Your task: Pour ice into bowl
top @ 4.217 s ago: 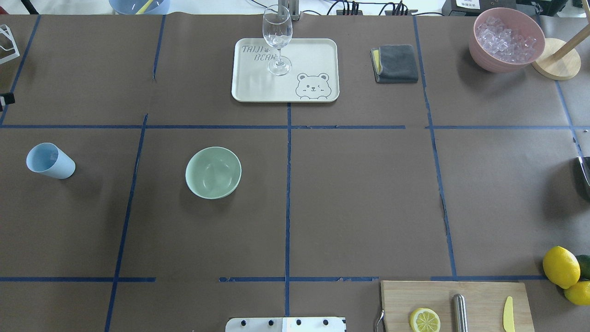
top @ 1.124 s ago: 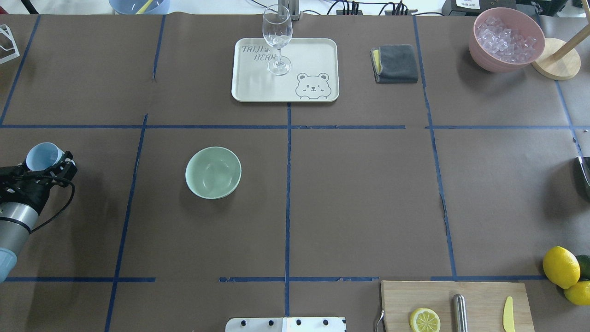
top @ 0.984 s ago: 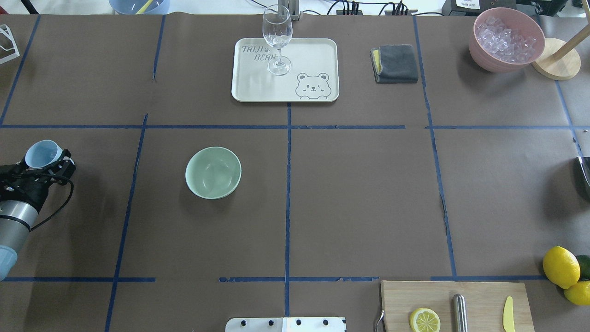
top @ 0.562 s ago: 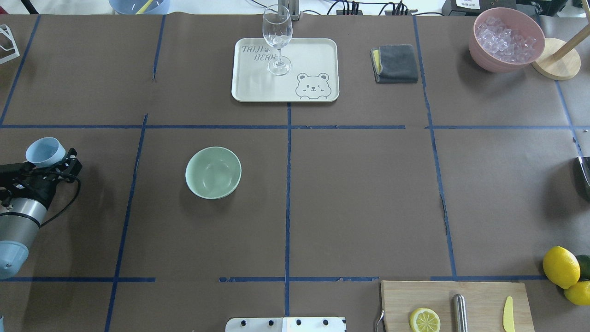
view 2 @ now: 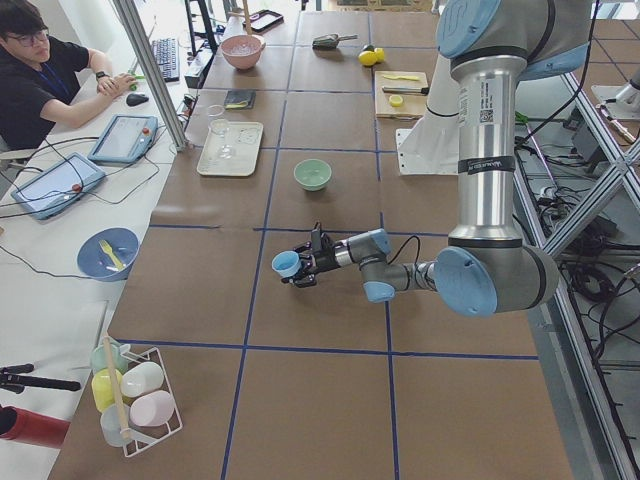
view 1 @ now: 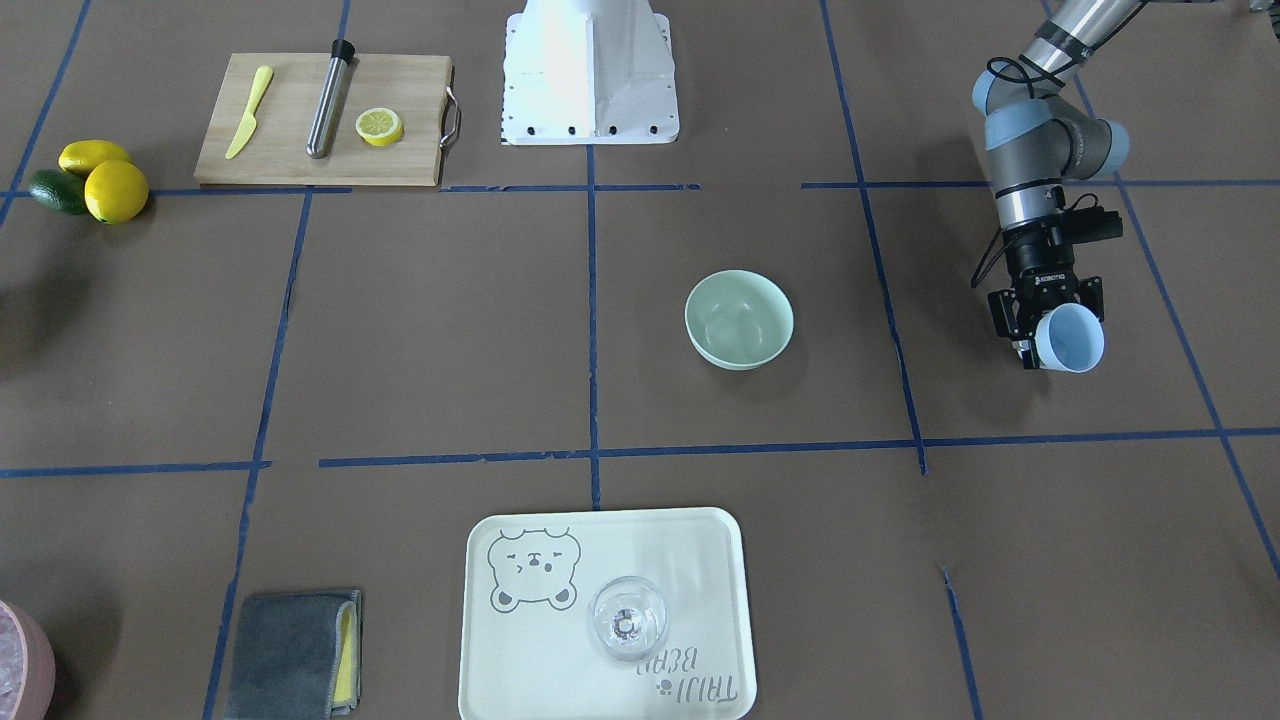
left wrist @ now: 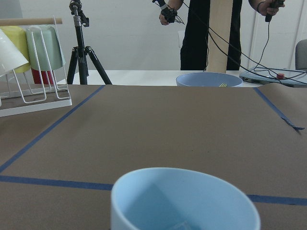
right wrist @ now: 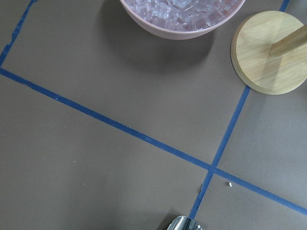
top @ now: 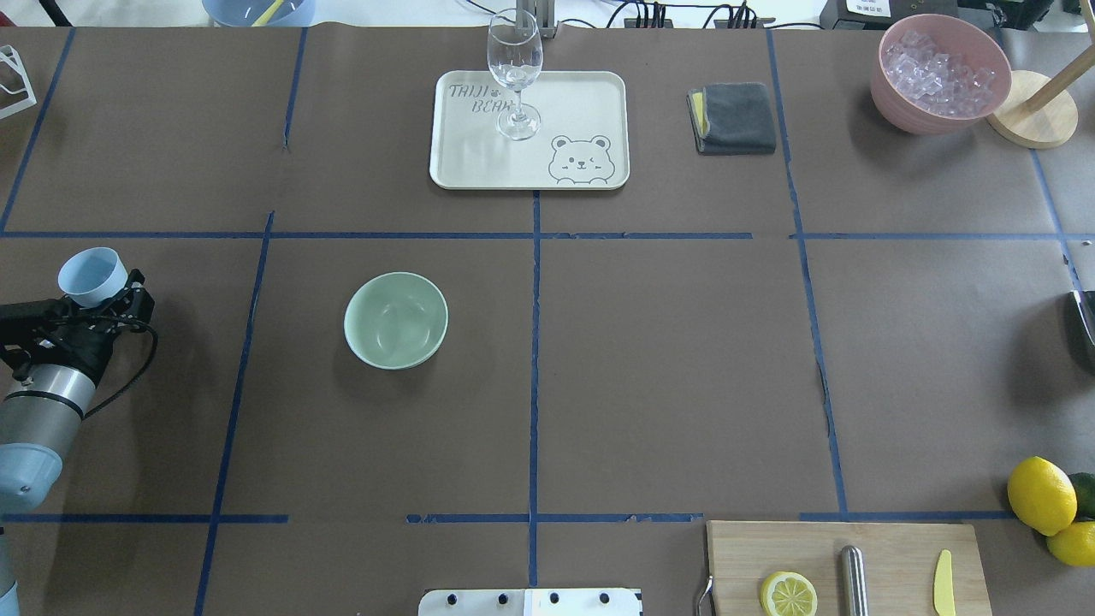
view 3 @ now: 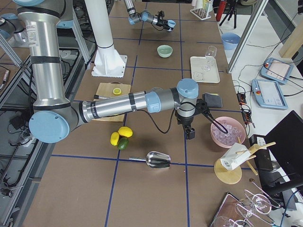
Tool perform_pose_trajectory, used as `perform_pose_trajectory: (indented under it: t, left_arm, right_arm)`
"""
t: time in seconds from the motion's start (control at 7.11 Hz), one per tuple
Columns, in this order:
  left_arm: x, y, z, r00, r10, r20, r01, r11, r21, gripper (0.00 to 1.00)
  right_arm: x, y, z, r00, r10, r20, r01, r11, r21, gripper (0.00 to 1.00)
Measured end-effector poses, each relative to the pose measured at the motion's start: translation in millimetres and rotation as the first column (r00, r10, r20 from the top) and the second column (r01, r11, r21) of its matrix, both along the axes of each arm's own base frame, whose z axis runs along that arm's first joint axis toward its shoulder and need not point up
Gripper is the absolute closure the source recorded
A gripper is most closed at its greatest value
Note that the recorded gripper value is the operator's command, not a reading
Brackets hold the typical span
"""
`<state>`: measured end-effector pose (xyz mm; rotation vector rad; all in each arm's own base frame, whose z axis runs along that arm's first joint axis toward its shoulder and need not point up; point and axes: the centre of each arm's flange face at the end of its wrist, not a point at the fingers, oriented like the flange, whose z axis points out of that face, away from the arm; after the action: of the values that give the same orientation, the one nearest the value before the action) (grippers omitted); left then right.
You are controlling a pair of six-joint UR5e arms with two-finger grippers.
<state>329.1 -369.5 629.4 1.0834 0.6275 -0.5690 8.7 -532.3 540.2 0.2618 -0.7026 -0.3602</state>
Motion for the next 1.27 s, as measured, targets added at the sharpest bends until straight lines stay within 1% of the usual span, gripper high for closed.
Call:
perform_pose_trajectory:
  t: [0.14, 0.28, 0.42, 0.56, 0.7, 0.84, 0.98, 1.12, 1.27]
  left_arm:
    - [-2, 0, -18, 1.0, 0.022, 0.016, -0.022, 0.999, 0.026, 1.0]
    - [-1, 0, -44, 0.996, 0.07, 0.06, -0.074, 0.995, 0.06, 1.0]
    - [4, 2, -79, 0.98, 0.146, 0.137, -0.162, 0.981, 0.11, 1.0]
    - [12, 2, -115, 0.957, 0.2, 0.21, -0.236, 0.958, 0.163, 1.0]
    - [22, 1, -142, 0.943, 0.22, 0.248, -0.273, 0.94, 0.205, 1.0]
    - [30, -1, -157, 0.934, 0.227, 0.277, -0.292, 0.929, 0.226, 1.0]
    - [38, -3, -168, 0.912, 0.23, 0.339, -0.321, 0.916, 0.242, 1.0]
    - [48, -4, -181, 0.869, 0.226, 0.441, -0.365, 0.893, 0.263, 1.0]
    - [56, -5, -193, 0.817, 0.213, 0.536, -0.409, 0.869, 0.278, 1.0]
  right_arm:
    - [0, 0, 0, 1.0, 0.001, 0.0, -0.001, 1.0, 0.0, 0.0]
    - [0, 0, 0, 1.0, 0.001, -0.001, -0.001, 1.0, -0.001, 0.0]
    - [0, 1, 1, 1.0, 0.009, -0.001, -0.009, 1.0, -0.01, 0.0]
    - [1, 4, 6, 0.999, 0.038, 0.0, -0.038, 0.998, -0.043, 0.0]
    - [2, 11, 15, 0.997, 0.076, 0.0, -0.076, 0.993, -0.095, 0.0]
    - [4, 23, 29, 0.995, 0.104, -0.003, -0.104, 0.984, -0.145, 0.0]
    - [10, 34, 42, 0.993, 0.121, -0.007, -0.12, 0.977, -0.177, 0.0]
    - [15, 40, 48, 0.991, 0.132, -0.009, -0.132, 0.973, -0.191, 0.0]
    - [18, 43, 50, 0.99, 0.14, -0.01, -0.139, 0.97, -0.197, 0.0]
